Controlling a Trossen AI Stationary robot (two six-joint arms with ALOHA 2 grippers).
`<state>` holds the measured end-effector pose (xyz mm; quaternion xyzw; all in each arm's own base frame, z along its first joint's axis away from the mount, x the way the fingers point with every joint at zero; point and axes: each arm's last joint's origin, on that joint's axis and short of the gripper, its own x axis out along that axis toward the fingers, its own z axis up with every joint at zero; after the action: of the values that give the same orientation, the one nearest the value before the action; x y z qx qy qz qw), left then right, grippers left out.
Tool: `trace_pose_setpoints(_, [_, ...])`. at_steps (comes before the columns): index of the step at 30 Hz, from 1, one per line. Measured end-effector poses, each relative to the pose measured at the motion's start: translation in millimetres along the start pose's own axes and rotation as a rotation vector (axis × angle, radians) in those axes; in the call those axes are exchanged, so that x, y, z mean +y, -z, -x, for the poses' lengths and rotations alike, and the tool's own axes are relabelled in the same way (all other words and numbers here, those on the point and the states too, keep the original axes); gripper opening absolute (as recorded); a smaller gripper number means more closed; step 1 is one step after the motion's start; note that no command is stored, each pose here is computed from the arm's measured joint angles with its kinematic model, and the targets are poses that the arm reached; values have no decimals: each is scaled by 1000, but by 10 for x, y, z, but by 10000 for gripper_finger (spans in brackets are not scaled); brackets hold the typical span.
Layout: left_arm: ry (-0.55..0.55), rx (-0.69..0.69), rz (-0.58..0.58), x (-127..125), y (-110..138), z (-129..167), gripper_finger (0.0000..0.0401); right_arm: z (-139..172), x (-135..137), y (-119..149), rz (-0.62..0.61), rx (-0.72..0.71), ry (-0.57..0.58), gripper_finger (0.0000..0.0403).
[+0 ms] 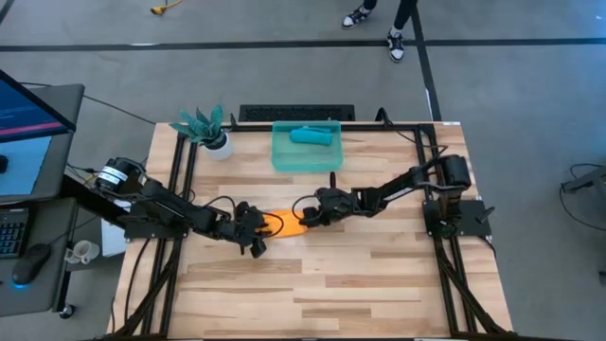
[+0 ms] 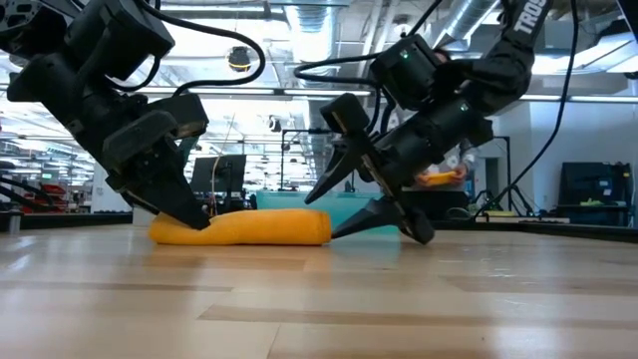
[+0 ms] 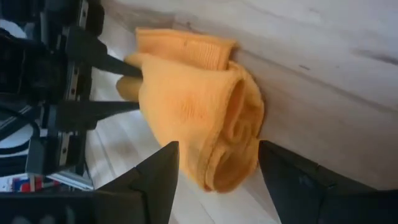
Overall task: Roll microfiber towels into tight, uniform cylinder then place into a basket
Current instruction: Put the yellow microfiber cloth into the green bin
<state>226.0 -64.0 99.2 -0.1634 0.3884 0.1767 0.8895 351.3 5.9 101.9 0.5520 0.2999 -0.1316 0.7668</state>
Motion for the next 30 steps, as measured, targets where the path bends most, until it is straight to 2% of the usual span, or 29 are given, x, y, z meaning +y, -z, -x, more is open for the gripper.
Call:
trace_pose_setpoints(10, [79, -40, 46, -34, -80, -15, 128, -3, 9, -2, 8, -6, -1, 244])
trace_pose_setpoints(18, [71, -76, 123, 21, -165, -46, 128, -13, 28, 115, 24, 58, 5, 244])
trace_pose_setpoints(25, [51, -96, 142, 63, -206, -63, 128, -16, 39, 152, 26, 70, 4, 244])
trace_pose_setpoints(30, [44, -105, 123, 78, -221, -68, 128, -15, 25, 124, 23, 40, 16, 221])
